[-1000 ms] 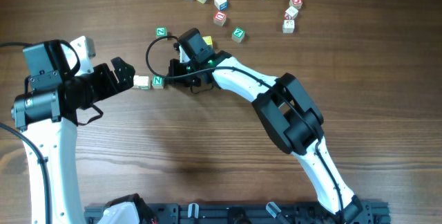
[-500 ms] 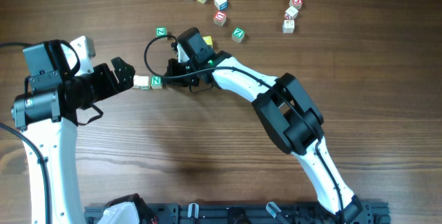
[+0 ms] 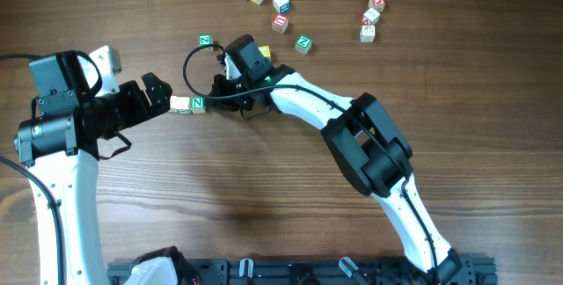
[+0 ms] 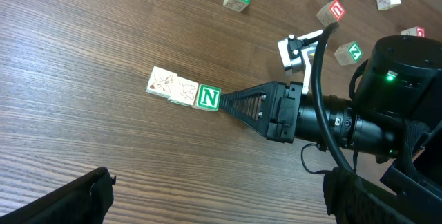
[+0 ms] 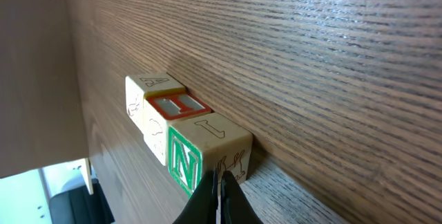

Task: Form a horizontal line
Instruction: 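Push the N block left against the pair with the right gripper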

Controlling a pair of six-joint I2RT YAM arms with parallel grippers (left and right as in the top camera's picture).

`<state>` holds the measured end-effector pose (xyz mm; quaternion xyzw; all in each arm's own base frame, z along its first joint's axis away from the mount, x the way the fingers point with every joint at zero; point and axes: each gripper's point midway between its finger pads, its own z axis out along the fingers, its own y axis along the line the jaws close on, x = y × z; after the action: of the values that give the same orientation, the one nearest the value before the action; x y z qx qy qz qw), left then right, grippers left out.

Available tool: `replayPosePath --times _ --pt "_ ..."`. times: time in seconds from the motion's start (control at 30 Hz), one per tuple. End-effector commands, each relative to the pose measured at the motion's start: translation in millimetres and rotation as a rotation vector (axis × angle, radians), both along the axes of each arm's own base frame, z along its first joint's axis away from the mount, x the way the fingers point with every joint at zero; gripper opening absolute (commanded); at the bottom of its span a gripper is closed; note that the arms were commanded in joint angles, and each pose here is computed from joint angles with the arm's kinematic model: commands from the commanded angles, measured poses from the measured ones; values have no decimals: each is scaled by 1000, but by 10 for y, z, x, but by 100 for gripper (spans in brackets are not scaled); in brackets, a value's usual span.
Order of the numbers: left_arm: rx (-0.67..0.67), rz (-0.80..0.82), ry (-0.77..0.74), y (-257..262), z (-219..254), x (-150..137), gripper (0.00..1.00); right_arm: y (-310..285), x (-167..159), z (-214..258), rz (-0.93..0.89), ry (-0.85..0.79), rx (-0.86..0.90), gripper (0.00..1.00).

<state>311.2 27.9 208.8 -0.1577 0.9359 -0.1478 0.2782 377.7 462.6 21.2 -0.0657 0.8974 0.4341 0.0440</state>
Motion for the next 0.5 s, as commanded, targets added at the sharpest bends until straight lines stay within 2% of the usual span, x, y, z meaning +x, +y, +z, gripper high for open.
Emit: replayPosePath --times 0.0,0.47 --pt "-9 -9 3 -13 -23 1 100 76 -78 -53 32 26 23 5" --pt "-9 -9 3 -14 -23 1 100 90 -88 -38 38 26 32 5"
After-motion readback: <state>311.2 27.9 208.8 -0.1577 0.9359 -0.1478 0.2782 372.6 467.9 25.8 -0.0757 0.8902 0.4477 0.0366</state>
